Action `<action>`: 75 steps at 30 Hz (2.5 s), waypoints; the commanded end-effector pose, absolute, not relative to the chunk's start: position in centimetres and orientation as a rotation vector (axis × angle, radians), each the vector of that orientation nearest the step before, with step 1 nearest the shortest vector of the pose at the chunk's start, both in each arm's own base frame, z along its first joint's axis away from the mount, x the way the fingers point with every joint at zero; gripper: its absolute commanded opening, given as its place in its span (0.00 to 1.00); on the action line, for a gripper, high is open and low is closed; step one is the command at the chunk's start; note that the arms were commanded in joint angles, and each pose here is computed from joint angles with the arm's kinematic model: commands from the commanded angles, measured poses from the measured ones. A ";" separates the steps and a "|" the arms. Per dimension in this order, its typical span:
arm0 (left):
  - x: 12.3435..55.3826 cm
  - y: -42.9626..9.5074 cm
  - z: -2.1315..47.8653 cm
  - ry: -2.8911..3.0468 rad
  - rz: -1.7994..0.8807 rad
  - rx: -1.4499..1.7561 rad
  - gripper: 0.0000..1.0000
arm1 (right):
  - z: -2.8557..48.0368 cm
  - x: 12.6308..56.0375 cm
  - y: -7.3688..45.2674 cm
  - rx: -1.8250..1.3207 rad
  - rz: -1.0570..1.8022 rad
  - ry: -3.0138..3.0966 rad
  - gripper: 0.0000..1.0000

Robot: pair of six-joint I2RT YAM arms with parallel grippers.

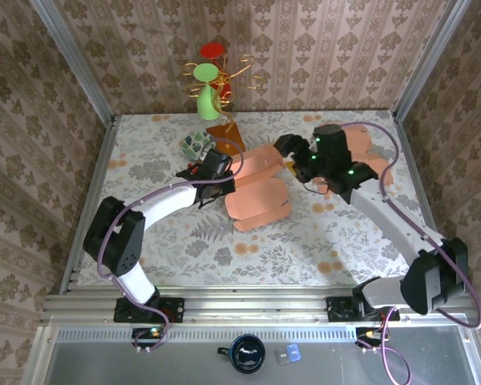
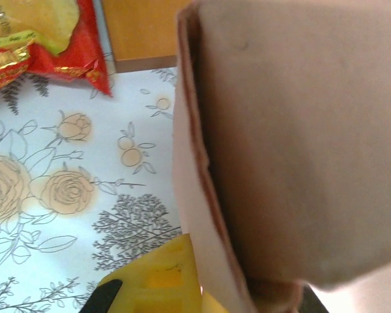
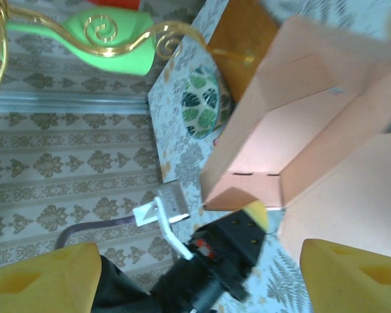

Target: Fold the paper box

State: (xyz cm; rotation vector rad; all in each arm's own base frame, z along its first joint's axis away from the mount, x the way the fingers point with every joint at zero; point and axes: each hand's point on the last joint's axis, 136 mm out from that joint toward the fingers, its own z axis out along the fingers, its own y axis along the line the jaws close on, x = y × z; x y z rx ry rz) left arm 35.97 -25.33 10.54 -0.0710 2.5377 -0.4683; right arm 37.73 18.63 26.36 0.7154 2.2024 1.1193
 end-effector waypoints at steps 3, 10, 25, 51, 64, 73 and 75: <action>35.1 -26.5 12.2 2.627 -0.593 0.033 0.00 | 26.0 35.3 13.9 0.484 0.890 2.389 0.72; 34.7 -28.4 15.0 2.651 -0.924 0.205 0.00 | 29.0 35.6 11.1 0.238 0.812 2.345 0.59; 33.1 -28.9 16.8 2.715 -1.349 0.374 0.00 | 31.7 37.3 13.0 -0.059 0.959 2.197 0.45; 32.2 -29.4 17.6 2.737 -1.507 0.454 0.00 | 28.3 38.0 15.2 -0.187 1.138 2.238 0.51; 32.2 -29.5 17.6 2.736 -1.522 0.456 0.00 | 27.7 38.1 17.0 -0.257 1.184 2.255 0.50; 32.3 -29.5 17.5 2.744 -1.508 0.454 0.00 | 28.1 37.8 17.8 -0.298 1.131 2.274 0.47; 32.3 -29.5 17.5 2.744 -1.503 0.454 0.00 | 28.3 37.6 18.1 -0.313 1.128 2.276 0.46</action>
